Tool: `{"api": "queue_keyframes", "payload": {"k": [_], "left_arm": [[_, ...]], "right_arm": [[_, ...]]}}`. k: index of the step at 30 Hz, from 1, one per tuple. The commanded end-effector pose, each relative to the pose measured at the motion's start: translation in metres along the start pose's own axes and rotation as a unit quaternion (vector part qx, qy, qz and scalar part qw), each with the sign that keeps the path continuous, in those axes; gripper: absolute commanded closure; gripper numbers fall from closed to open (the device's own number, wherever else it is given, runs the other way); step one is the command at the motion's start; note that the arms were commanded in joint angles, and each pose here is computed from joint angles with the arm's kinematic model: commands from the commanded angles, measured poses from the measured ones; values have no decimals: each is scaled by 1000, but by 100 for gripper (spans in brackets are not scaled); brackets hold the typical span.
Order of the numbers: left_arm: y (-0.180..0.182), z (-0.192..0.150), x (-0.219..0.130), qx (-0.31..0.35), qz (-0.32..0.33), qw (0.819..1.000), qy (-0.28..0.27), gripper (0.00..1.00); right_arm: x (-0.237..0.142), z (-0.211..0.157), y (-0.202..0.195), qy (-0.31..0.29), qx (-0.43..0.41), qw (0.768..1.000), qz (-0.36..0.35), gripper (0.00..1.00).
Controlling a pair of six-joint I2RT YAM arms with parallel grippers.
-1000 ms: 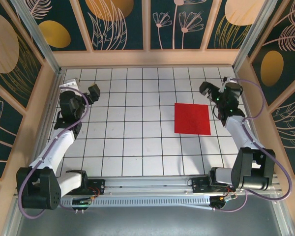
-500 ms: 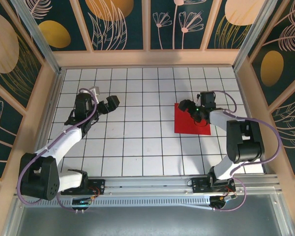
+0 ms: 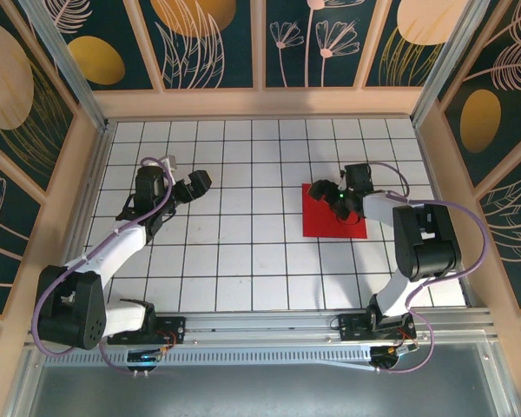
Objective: Fold a paper plane with a square sheet of paper (fold left side to right side)
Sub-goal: Move the square sheet of paper to the center of the table.
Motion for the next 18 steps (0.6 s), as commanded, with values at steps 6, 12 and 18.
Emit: {"api": "queue_keyframes", "payload": {"k": [6,12,18], "left_arm": [[-2,8,2,1,17,1000,-15,1],[-2,9,1,3,20,1000,-15,1],[-4,10,-1,5,20,1000,-16,1]], "right_arm": [[37,-44,43,36,37,999,2,13],[67,-74,87,50,41,998,15,13],[89,-93,112,64,39,997,17,13]]}}
Point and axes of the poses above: each hand's point on the last joint's axis, 136 mm out from that joint toward the fingers, its own x axis out along the fingers, its own y axis along the line the jaws close on, z = x × y, the point moved 10 cm from there along -x, back along the fingers
